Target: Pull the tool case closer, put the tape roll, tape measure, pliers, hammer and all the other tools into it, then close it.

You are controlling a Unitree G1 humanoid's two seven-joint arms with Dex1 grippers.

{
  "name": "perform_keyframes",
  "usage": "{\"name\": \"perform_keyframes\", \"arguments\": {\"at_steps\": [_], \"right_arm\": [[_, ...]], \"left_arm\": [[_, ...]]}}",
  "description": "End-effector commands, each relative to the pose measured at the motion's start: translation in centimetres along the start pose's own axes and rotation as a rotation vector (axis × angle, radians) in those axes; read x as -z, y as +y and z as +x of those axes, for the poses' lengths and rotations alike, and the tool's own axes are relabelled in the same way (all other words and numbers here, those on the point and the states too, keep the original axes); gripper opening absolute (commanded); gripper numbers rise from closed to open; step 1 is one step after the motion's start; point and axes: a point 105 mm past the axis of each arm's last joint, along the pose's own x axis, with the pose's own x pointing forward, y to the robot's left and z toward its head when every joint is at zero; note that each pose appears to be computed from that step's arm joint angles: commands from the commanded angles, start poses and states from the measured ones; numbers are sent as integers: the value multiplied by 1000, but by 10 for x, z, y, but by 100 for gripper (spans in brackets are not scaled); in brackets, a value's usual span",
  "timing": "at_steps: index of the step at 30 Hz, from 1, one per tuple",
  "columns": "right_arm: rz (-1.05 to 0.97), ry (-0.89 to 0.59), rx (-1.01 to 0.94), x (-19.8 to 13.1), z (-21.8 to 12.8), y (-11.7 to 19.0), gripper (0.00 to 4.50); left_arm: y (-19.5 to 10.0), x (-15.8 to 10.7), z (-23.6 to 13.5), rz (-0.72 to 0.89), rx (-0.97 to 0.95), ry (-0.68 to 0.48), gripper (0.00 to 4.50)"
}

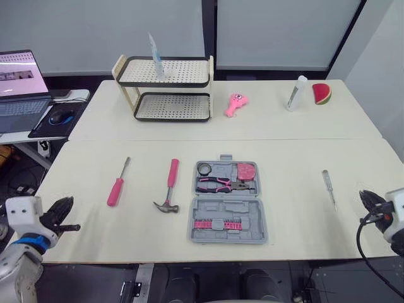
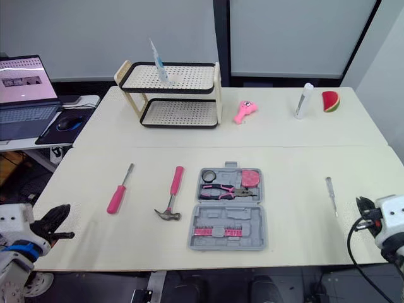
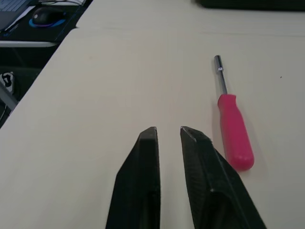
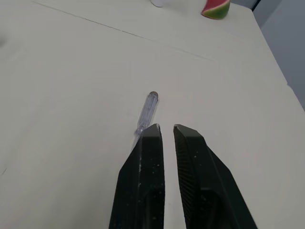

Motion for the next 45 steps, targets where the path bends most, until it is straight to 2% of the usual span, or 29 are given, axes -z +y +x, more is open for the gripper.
{"name": "perform_keyframes", "arguments": {"at_steps": [1,3,9,12,15,17,20,27,37,41,45], "right_arm": [[26,-9,21,1,-11,-5,134],[40,22,8,11,-16,-2,169],[73,51,-6,17,-17,0,285],[78,53,-9,16,-17,1,347],[80,51,-13,14,-16,2,448],[80,51,-18,13,-15,2,448],[64,53,-50,11,-13,4,448],[36,40,-96,-1,0,4,448],[69,55,-176,-23,33,19,448],[40,75,-185,-28,43,25,448],[50,115,-182,-20,50,24,448]], "left_arm": [[8,5,-14,-34,-43,-4,189],[5,16,-20,-60,-34,23,255],[-1,25,-25,-68,-17,44,449],[-2,26,-28,-59,-3,52,450],[-7,26,-31,-33,42,65,450],[-16,24,-31,6,106,74,450],[-47,18,-31,103,298,81,450],[-126,-16,-29,251,713,-3,450],[-217,-59,-40,389,1217,-85,450],[-245,-80,-40,430,1350,-115,450],[-260,-88,-39,477,1422,-121,450]]}}
